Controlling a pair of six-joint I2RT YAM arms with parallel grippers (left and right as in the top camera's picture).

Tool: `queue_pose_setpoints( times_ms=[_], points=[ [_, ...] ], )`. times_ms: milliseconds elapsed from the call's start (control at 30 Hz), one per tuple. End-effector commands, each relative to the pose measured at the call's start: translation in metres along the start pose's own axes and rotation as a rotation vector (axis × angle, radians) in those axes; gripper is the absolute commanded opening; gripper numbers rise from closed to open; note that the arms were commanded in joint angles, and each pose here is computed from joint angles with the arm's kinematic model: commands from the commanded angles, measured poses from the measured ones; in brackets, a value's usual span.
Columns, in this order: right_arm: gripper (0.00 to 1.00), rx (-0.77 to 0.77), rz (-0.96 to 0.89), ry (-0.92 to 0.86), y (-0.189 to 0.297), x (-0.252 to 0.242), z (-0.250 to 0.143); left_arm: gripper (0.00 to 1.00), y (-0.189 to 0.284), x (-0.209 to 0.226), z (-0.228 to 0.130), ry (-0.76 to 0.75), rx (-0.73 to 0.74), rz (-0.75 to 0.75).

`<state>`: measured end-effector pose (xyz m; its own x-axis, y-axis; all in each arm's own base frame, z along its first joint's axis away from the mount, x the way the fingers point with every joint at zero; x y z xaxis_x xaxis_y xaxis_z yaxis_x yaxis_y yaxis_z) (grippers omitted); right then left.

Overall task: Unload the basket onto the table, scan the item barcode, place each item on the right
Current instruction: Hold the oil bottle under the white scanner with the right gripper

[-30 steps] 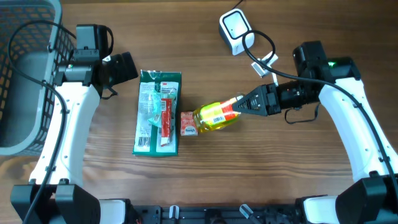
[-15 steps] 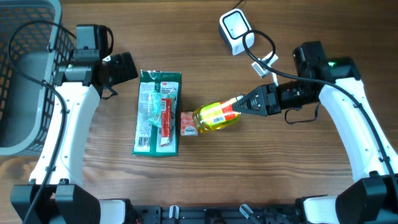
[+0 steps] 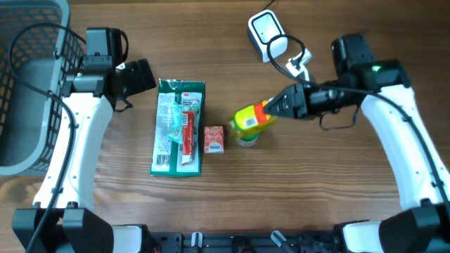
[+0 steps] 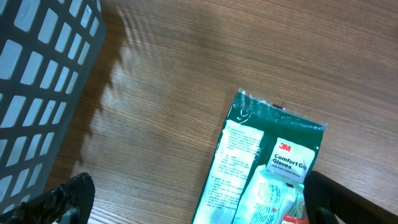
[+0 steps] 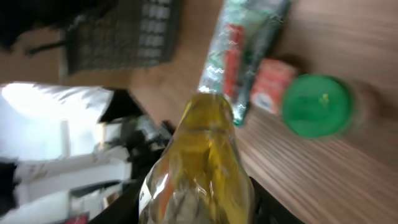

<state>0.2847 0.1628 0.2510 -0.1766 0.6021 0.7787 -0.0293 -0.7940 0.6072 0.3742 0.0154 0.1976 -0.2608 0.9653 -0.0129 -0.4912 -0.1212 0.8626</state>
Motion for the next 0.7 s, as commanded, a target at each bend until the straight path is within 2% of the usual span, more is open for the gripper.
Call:
queue_pose_setpoints(
  times_ms=[0, 133, 233, 433, 667],
  points=[
    [0.18, -0.194, -0.290, 0.017, 0.052, 0.016, 0.030, 1.00, 0.000, 0.003, 0.002, 0.014, -0.004, 0.008],
    [0.18, -0.342, -0.489, 0.062, 0.099, 0.027, 0.048, 1.00, 0.000, 0.003, 0.002, 0.014, -0.004, 0.008],
    [0.22, -0.385, -0.563, 0.080, 0.110, 0.023, 0.056, 1.00, 0.000, 0.003, 0.002, 0.014, -0.003, 0.008],
    [0.21, -0.410, -0.738, 0.095, 0.102, -0.003, 0.084, 1.00, 0.000, 0.003, 0.002, 0.014, -0.003, 0.008],
    [0.14, -0.464, -0.950, 0.200, 0.054, -0.021, 0.140, 1.00, 0.000, 0.003, 0.002, 0.014, -0.004, 0.008]
  ],
)
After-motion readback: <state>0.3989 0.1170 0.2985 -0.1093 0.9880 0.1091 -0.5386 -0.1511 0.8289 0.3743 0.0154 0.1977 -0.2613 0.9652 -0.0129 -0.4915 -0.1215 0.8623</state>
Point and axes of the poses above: each gripper's point midway between its finger pads, its own y axis back along the fingers, its own x axis along the line the jaws close on, z = x × y, the point moved 2 cm from there along y, back along the fingers, and after that the axes turned 4 degrees about -y, right-handed, at the moved point
